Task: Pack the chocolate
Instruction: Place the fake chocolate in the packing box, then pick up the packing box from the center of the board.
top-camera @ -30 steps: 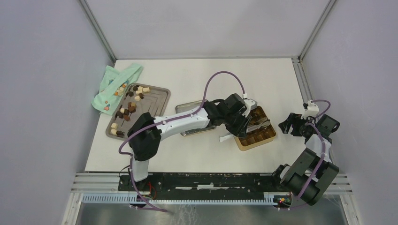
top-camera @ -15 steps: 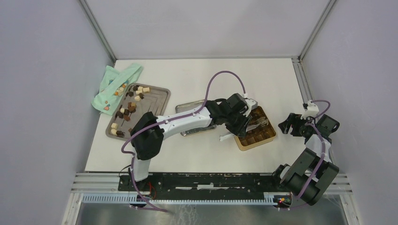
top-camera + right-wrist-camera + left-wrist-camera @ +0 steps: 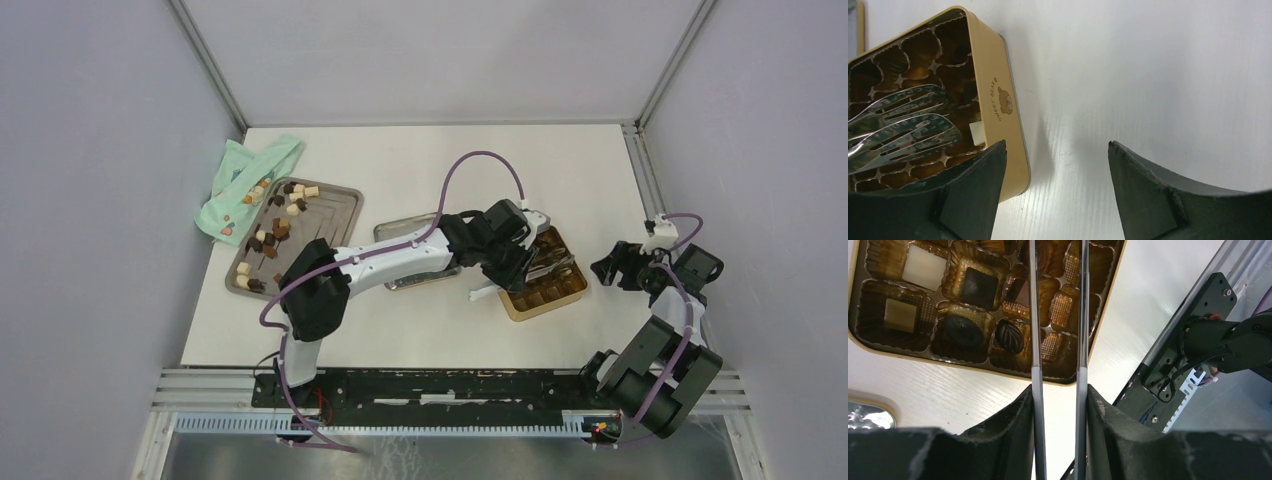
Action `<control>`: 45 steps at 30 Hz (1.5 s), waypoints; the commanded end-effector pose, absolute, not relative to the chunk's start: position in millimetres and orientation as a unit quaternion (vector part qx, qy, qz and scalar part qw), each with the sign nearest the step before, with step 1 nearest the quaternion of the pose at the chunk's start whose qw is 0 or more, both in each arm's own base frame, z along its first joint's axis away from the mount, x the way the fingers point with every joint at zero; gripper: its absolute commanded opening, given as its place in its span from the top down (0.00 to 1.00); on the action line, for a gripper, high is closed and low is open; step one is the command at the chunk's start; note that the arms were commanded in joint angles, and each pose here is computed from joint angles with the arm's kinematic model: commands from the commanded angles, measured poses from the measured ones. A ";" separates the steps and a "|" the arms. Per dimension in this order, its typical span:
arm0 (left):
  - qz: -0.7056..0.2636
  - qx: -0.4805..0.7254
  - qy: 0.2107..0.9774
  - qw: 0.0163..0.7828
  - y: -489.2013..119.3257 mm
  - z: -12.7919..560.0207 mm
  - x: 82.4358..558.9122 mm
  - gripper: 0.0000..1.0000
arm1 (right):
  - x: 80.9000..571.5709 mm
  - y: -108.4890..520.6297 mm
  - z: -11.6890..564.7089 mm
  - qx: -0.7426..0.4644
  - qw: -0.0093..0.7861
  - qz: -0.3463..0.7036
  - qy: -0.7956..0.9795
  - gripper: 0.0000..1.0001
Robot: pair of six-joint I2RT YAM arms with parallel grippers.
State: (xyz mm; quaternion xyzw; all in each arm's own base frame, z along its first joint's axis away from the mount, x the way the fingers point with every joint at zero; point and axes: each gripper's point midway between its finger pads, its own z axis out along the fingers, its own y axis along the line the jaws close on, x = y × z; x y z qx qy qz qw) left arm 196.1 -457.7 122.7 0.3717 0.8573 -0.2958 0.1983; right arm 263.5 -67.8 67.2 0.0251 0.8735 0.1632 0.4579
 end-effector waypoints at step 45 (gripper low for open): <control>-0.204 0.180 0.877 0.396 -289.8 228.7 226.5 0.68 | 342.5 14.7 55.0 -0.254 0.318 0.120 0.905 0.64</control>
